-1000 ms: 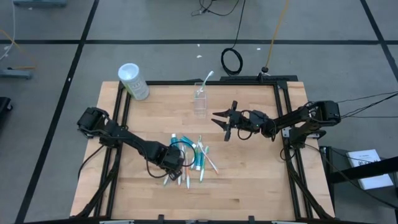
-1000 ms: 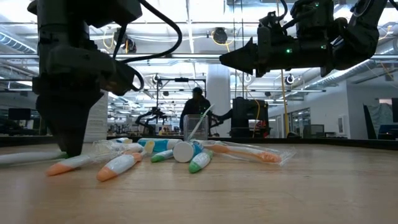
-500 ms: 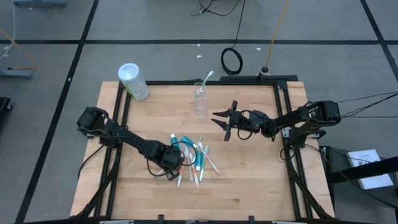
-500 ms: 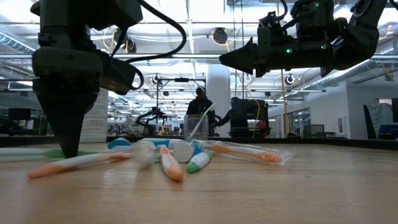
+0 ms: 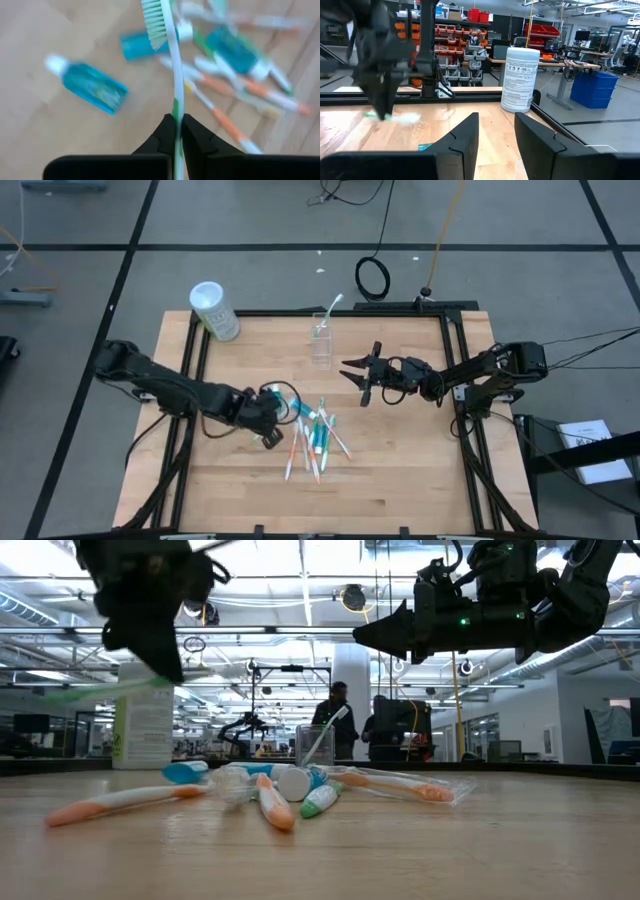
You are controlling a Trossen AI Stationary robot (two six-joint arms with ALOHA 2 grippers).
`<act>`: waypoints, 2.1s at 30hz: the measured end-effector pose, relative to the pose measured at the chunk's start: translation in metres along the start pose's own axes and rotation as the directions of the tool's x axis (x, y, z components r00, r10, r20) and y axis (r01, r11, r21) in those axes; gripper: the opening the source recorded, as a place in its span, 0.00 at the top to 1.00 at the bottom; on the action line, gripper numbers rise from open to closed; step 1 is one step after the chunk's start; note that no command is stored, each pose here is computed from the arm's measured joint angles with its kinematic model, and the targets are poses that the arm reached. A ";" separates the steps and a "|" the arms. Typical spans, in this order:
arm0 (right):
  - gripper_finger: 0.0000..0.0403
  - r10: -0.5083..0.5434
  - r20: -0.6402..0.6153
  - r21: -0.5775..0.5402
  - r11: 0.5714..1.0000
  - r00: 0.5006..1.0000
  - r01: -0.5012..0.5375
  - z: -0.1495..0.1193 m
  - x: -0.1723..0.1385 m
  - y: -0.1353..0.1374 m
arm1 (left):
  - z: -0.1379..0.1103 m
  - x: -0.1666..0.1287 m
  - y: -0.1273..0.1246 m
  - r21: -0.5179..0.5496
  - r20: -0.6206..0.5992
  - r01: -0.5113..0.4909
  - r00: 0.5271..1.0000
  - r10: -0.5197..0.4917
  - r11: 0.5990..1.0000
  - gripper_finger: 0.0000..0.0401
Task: Pick & Place toothbrushing station
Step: Put the green toothbrush into the transparent organizer
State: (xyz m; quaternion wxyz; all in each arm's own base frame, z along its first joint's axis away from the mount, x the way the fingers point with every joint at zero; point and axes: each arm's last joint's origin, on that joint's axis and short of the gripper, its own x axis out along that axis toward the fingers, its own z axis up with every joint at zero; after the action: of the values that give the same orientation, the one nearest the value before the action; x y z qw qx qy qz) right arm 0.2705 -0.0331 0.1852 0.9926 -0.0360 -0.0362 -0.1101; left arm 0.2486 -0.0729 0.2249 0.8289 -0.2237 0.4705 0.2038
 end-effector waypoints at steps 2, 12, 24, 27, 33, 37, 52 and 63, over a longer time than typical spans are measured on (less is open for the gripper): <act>0.71 0.001 0.000 0.005 1.000 1.000 -0.001 0.000 0.000 0.000 | 0.003 -0.009 0.001 0.020 0.095 -0.022 0.995 0.020 1.000 0.97; 0.71 0.008 0.006 0.101 0.995 1.000 -0.008 0.002 0.002 0.000 | 0.037 -0.018 -0.007 0.172 0.537 -0.217 0.839 0.093 0.961 0.97; 0.71 0.135 -0.036 0.169 0.977 0.990 -0.128 0.009 0.016 0.005 | 0.104 -0.013 -0.007 0.390 0.726 -0.109 0.647 -0.233 0.914 0.97; 0.71 0.138 -0.033 0.186 0.974 0.990 -0.129 0.009 0.016 0.005 | 0.111 -0.006 -0.003 0.435 0.718 -0.090 0.636 -0.284 0.896 0.97; 0.64 0.149 -0.034 0.191 0.972 0.988 -0.140 0.010 0.015 0.008 | 0.128 0.006 0.003 0.466 0.739 -0.044 0.569 -0.361 0.884 0.97; 0.59 0.165 -0.020 0.184 0.970 0.986 -0.159 0.011 0.015 0.013 | 0.135 0.014 0.008 0.482 0.736 -0.021 0.552 -0.391 0.876 0.97; 0.81 0.118 -0.028 0.123 0.986 0.993 -0.113 0.011 0.015 0.012 | 0.143 0.027 0.010 0.528 0.729 0.044 0.488 -0.479 0.848 0.97; 0.95 0.113 -0.076 0.084 0.991 0.991 -0.106 0.006 0.015 0.011 | 0.143 0.022 0.008 0.509 0.756 0.052 0.452 -0.475 0.859 0.75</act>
State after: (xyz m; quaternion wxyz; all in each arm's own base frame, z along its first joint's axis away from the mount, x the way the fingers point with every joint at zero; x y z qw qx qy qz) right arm 0.2873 -0.0249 0.1915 0.9985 0.0065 0.0015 -0.0552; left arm 0.3535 0.0166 0.2701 0.9985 0.0173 -0.0177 0.0479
